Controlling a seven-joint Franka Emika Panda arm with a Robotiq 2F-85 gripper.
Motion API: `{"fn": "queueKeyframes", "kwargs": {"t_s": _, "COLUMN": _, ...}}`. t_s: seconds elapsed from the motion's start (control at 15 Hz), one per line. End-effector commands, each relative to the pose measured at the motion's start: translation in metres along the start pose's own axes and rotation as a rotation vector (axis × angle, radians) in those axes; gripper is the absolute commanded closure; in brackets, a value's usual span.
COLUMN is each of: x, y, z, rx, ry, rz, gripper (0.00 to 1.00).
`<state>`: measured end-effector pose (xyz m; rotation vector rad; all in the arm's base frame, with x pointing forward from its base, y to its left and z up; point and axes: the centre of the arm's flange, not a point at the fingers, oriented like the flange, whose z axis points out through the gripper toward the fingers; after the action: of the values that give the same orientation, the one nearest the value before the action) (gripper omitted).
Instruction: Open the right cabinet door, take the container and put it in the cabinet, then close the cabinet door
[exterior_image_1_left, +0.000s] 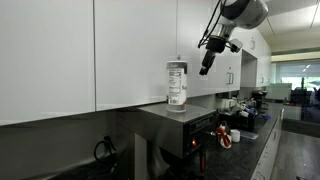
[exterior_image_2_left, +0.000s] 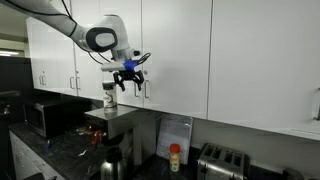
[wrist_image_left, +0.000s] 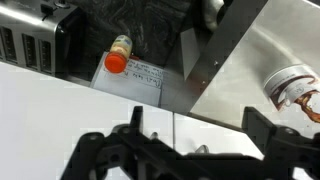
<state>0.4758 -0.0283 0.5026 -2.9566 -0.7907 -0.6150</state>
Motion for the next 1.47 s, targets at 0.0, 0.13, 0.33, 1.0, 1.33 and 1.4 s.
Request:
{"fn": "queueKeyframes", "kwargs": {"t_s": 0.0, "x": 0.022, "y": 0.026, "z": 0.015, "rx": 0.024, "ry": 0.061, "rz": -0.053, "gripper": 0.00}}
{"fn": "queueKeyframes", "kwargs": {"t_s": 0.13, "x": 0.032, "y": 0.033, "z": 0.018, "rx": 0.013, "ry": 0.087, "rz": -0.064, "gripper": 0.00}}
{"fn": "queueKeyframes", "kwargs": {"t_s": 0.33, "x": 0.046, "y": 0.038, "z": 0.023, "rx": -0.007, "ry": 0.113, "rz": -0.082, "gripper": 0.00}}
{"fn": "queueKeyframes", "kwargs": {"t_s": 1.0, "x": 0.067, "y": 0.041, "z": 0.045, "rx": -0.039, "ry": 0.128, "rz": -0.089, "gripper": 0.00}}
{"fn": "queueKeyframes", "kwargs": {"t_s": 1.33, "x": 0.071, "y": 0.038, "z": 0.051, "rx": -0.038, "ry": 0.128, "rz": -0.084, "gripper": 0.00}}
{"fn": "queueKeyframes", "kwargs": {"t_s": 1.4, "x": 0.071, "y": 0.037, "z": 0.051, "rx": -0.037, "ry": 0.129, "rz": -0.084, "gripper": 0.25}}
